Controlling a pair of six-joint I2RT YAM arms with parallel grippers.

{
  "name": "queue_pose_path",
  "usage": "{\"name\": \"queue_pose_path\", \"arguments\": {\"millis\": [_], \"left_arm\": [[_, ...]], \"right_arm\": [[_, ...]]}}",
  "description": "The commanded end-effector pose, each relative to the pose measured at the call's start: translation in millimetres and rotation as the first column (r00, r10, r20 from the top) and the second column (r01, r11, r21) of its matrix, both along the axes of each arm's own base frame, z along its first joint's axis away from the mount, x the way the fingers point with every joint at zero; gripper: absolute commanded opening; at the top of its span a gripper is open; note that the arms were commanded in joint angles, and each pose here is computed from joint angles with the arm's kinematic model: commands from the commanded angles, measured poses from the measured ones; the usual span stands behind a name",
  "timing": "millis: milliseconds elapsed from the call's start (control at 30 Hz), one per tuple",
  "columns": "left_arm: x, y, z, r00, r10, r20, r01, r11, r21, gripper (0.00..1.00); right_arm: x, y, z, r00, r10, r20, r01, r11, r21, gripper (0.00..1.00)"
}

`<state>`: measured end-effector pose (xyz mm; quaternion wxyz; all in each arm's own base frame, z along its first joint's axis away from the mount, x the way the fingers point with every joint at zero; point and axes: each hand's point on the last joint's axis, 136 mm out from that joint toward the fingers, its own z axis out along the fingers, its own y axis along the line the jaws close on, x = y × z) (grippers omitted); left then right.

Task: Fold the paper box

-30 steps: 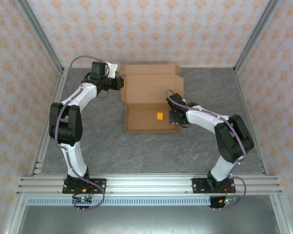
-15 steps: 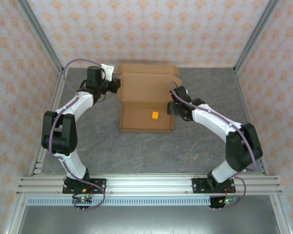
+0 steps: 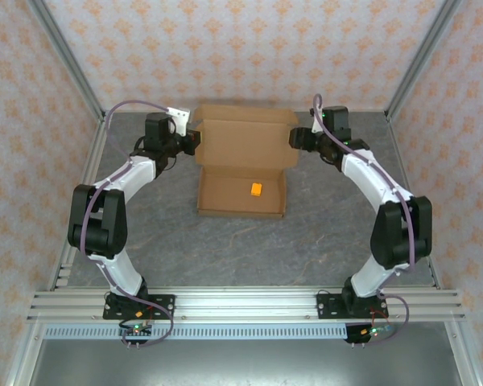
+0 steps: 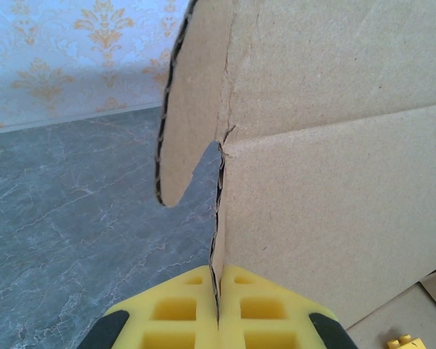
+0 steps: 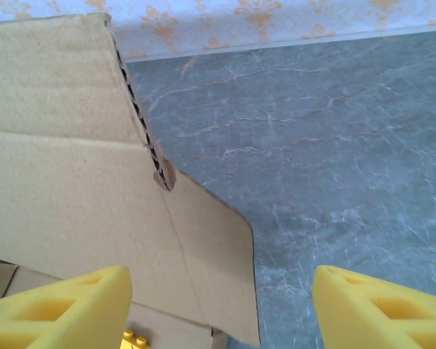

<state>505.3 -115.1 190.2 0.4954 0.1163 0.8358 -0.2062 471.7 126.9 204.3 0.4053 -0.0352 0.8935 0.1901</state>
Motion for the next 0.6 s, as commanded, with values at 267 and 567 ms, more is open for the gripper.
{"name": "queue_pose_path", "arguments": {"millis": [267,567], "left_arm": [[1.6,-1.8,25.5,0.996,0.002,0.085,-0.002,1.0,0.0,0.0],[1.9,-2.3,23.3,0.997,0.005,0.078,-0.005,1.0,0.003,0.0]], "right_arm": [[30.1,16.3,-13.3,0.974,0.227,0.024,-0.228,0.972,0.057,0.61],[33.8,21.0,-20.1,0.965,0.261,0.021,-0.262,0.963,0.062,0.31]]}}
